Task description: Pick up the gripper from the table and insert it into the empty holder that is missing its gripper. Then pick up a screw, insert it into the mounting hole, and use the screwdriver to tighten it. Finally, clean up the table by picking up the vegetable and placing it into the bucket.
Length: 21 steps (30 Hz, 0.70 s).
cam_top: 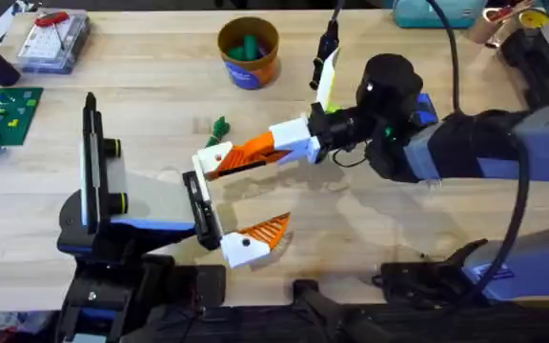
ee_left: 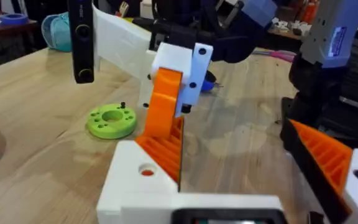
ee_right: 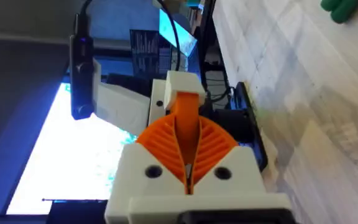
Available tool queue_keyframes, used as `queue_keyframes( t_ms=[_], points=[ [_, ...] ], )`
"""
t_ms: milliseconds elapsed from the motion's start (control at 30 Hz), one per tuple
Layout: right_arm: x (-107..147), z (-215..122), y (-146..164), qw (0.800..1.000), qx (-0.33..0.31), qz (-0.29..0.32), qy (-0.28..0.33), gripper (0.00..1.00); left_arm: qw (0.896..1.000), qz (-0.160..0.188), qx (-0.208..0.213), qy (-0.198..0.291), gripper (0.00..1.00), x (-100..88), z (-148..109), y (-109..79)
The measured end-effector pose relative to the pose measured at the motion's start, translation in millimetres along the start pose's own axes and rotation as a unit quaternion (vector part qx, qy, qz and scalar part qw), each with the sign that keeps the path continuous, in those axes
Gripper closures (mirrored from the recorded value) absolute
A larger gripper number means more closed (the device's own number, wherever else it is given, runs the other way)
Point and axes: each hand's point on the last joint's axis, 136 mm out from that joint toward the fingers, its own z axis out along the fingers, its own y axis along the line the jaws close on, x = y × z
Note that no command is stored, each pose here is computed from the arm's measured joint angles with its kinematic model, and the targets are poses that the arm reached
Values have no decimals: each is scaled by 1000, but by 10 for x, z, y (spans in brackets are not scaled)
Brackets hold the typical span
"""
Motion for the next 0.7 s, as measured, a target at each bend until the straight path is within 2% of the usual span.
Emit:
queue_keyframes(
  t_ms=[700],
  points=[
    [-24, 9, -23, 1000, 6, 15, 1, 989, 1000, -3, 0, 0, 9, 1, 0, 1]
  ],
)
